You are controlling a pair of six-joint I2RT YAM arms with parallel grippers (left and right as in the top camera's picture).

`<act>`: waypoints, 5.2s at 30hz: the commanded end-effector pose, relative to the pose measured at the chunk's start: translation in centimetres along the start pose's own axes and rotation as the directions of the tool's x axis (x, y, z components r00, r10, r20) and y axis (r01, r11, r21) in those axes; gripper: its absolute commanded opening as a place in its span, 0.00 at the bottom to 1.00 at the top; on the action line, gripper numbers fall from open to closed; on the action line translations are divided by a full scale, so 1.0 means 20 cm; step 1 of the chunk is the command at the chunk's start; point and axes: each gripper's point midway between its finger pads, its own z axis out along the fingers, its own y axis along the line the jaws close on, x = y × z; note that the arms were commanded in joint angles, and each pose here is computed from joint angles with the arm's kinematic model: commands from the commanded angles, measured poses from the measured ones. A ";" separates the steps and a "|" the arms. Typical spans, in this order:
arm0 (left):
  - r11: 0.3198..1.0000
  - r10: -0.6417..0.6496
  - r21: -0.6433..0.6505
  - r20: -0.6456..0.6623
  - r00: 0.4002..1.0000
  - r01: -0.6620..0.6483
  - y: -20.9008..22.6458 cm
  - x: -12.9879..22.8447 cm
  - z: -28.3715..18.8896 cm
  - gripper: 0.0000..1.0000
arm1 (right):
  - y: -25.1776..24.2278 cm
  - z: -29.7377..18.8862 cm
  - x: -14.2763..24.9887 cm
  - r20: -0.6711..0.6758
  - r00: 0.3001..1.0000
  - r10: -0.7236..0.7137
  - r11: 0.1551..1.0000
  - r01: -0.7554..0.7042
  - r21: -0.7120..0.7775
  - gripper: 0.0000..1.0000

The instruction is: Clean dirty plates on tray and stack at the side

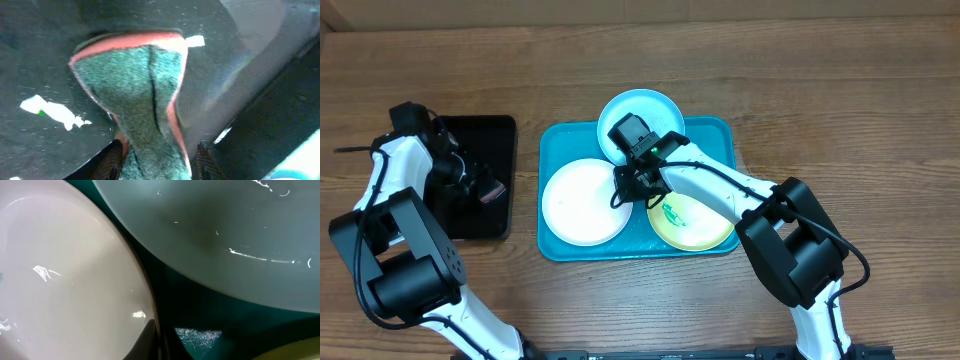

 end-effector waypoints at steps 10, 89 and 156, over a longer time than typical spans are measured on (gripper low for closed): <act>0.986 -0.035 -0.156 0.129 0.991 0.055 0.10 -0.10 -0.03 0.45 | -0.01 -0.04 -0.01 0.020 1.000 0.005 1.000 -0.005 0.006 0.04; 0.868 0.495 0.082 -0.181 0.850 -0.489 -0.61 0.73 0.10 0.04 | 0.01 -0.03 -0.03 0.036 0.993 0.110 0.994 -0.109 -0.012 0.04; 0.870 0.464 0.252 -0.131 0.876 -0.423 -0.84 0.73 0.05 0.04 | 0.00 -0.03 -0.03 0.034 0.994 0.107 0.994 -0.107 -0.001 0.04</act>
